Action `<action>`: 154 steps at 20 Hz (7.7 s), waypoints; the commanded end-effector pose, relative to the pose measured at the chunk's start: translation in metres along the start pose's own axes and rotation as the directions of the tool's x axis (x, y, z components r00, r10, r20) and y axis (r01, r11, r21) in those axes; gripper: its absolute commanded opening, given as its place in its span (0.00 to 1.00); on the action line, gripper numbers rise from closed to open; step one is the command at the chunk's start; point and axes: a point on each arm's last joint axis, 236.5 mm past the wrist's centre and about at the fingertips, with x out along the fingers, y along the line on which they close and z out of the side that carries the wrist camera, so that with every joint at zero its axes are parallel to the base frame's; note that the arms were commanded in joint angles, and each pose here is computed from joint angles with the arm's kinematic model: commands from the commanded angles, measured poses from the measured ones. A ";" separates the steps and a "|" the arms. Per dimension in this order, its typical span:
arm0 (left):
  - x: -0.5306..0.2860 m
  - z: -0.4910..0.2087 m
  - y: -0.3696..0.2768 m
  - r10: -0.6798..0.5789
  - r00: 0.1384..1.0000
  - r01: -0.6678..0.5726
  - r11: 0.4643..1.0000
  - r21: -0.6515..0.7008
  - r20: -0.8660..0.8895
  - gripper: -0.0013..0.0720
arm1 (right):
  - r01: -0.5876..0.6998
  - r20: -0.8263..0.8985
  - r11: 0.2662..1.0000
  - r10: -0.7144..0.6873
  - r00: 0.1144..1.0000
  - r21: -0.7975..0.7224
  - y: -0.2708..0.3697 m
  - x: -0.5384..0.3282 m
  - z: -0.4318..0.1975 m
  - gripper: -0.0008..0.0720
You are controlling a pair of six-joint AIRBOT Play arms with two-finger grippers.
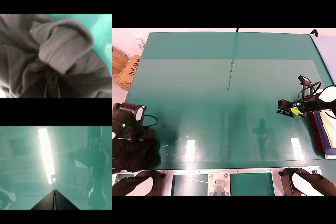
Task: Fold the shirts.
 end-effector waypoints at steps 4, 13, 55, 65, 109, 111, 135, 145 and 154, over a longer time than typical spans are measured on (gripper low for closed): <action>-0.114 0.063 -0.035 -0.203 0.952 0.183 0.977 0.107 0.228 0.05 | -0.001 0.000 1.000 0.001 1.000 -0.001 0.000 0.000 0.000 0.03; -0.373 0.046 -0.265 -0.747 0.378 0.283 0.656 0.700 0.548 0.05 | -0.001 0.000 1.000 0.001 1.000 -0.001 0.000 0.000 0.000 0.03; -0.123 0.125 -0.250 -0.800 0.543 0.795 0.588 0.149 0.256 0.05 | -0.283 -0.272 0.946 0.234 0.934 -0.158 0.147 0.090 -0.049 0.03; -0.136 0.117 -0.196 -0.658 0.706 0.587 0.750 0.304 0.261 0.05 | -0.164 -0.177 0.971 0.134 0.975 -0.173 0.092 0.033 0.002 0.03; -0.149 0.079 -0.173 -0.660 0.581 0.627 0.736 0.255 0.476 0.05 | -0.238 0.230 0.968 0.215 0.949 0.075 0.017 0.048 0.061 0.13; -0.151 0.084 -0.172 -0.654 0.571 0.624 0.739 0.255 0.497 0.05 | -0.225 0.254 0.973 0.207 0.945 0.045 0.012 0.023 0.079 0.43; -0.141 0.079 -0.166 -0.630 0.612 0.582 0.768 0.267 0.478 0.05 | -0.275 -0.076 0.890 0.322 0.944 0.364 0.012 0.109 -0.072 0.36; -0.324 0.098 -0.078 -0.527 0.499 0.388 0.846 0.367 0.688 0.05 | -0.507 0.385 0.839 0.542 0.747 -0.199 0.118 -0.187 0.098 0.03; -0.621 -0.045 0.078 -0.312 -0.248 0.293 0.878 0.378 0.917 0.05 | -0.073 0.843 0.855 0.518 0.145 -0.513 0.174 -0.534 0.026 0.03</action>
